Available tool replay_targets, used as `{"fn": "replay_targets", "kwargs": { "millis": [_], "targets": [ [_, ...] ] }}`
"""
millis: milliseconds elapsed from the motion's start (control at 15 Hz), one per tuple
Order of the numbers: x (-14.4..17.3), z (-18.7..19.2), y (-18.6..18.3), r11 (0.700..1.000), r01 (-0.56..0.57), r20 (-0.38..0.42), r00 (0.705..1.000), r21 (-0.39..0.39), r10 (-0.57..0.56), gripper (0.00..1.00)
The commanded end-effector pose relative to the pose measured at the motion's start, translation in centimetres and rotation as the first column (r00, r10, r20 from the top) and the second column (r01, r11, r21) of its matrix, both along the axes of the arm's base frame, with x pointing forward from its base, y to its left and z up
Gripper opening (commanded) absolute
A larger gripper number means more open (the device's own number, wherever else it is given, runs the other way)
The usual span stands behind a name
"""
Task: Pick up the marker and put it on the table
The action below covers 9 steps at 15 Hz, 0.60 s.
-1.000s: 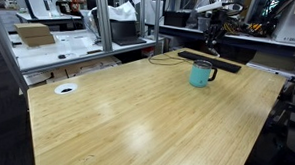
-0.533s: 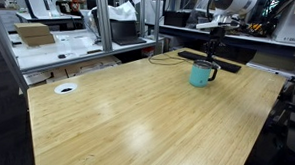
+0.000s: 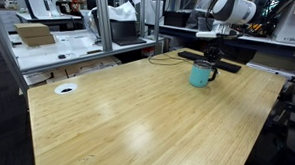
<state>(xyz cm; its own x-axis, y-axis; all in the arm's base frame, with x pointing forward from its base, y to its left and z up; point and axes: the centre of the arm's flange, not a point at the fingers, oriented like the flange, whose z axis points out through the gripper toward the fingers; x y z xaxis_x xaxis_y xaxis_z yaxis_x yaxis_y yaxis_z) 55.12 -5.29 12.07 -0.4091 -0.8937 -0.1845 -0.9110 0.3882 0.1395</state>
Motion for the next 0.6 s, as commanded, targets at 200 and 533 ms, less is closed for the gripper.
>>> {"fn": "replay_targets", "kwargs": {
  "millis": [200, 533],
  "targets": [
    [0.0, 0.4, 1.0, 1.000, 0.011, 0.035, 0.999, 0.011, -0.011, 0.56],
    [-0.2, 2.8, 1.3, 1.000, -0.005, 0.081, 0.997, 0.011, 0.004, 0.93]
  ]
}}
